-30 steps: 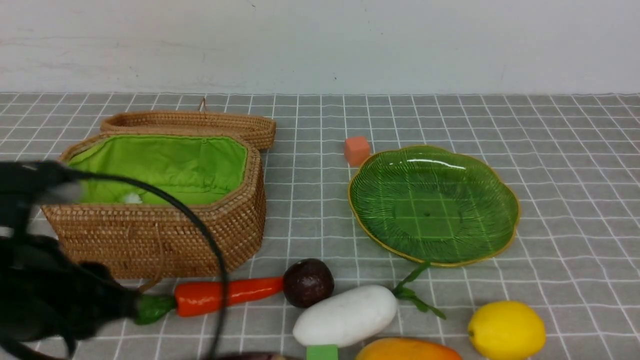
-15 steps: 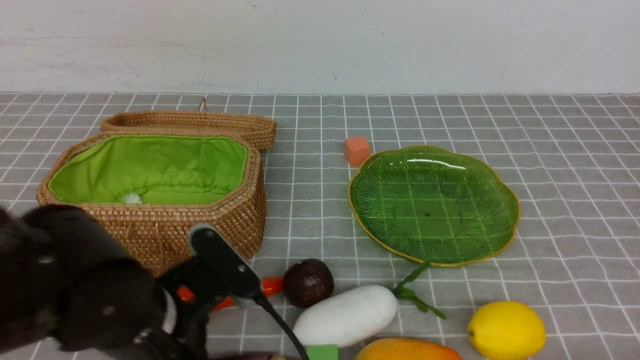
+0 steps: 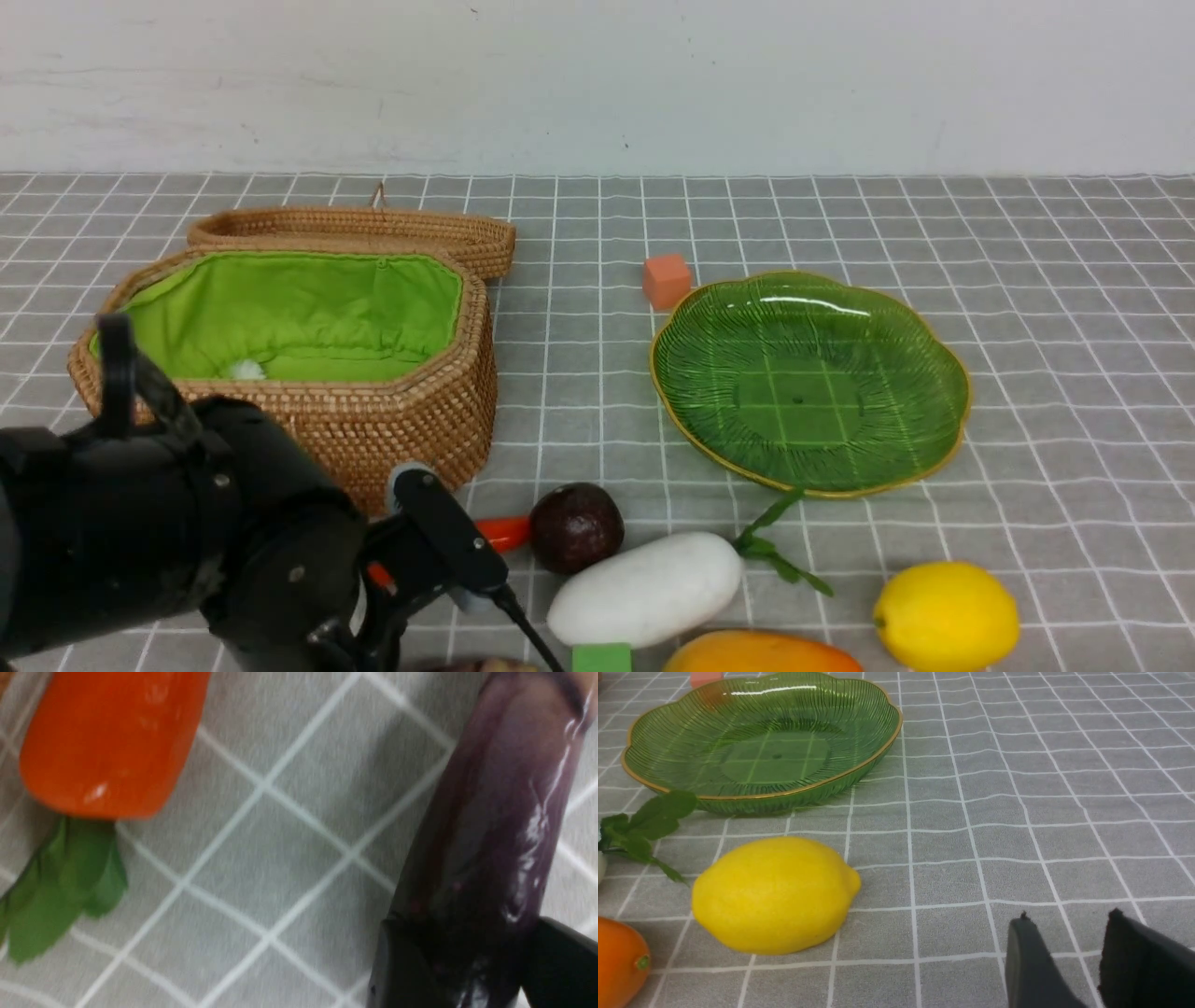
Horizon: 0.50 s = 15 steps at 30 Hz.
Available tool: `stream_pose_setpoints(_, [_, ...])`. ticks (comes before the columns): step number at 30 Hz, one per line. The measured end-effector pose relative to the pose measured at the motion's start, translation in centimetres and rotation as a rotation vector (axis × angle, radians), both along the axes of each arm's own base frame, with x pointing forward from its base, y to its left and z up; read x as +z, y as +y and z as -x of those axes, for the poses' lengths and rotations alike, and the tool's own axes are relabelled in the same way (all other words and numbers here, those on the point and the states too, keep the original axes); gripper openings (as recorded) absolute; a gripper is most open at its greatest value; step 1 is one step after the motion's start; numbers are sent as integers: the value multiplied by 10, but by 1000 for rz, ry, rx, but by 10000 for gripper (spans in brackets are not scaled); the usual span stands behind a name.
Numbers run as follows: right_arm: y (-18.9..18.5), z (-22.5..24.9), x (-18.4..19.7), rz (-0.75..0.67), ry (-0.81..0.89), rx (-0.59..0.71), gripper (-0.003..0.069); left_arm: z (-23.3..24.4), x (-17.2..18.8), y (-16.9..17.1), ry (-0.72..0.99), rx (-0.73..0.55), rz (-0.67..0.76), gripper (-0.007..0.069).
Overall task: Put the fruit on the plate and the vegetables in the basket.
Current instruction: Use the left arm to grab an eggplant and put it into the left basket
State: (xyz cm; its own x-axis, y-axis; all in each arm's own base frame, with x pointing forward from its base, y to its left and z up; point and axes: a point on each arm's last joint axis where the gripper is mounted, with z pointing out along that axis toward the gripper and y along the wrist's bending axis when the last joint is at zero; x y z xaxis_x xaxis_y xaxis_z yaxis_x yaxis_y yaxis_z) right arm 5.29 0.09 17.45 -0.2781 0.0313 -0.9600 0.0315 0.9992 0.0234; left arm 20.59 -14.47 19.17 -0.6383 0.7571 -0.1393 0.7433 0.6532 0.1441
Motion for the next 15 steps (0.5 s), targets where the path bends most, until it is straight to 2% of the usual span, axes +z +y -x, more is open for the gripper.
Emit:
stream_pose_setpoints(3, [0,0,0,0,0,0,241,5,24,3,18,-34,-18,317])
stream_pose_setpoints(7, [0,0,0,0,0,0,241,3,71,15,-74,-36,37,317])
stream_pose_setpoints(9, [0,0,0,0,0,0,241,-3,92,24,-131,-13,69,317])
stream_pose_setpoints(12, [0,0,0,0,0,0,241,-29,142,54,-306,76,123,317])
stream_pose_setpoints(15, [0,0,0,0,0,0,241,-53,166,77,-467,167,159,317])
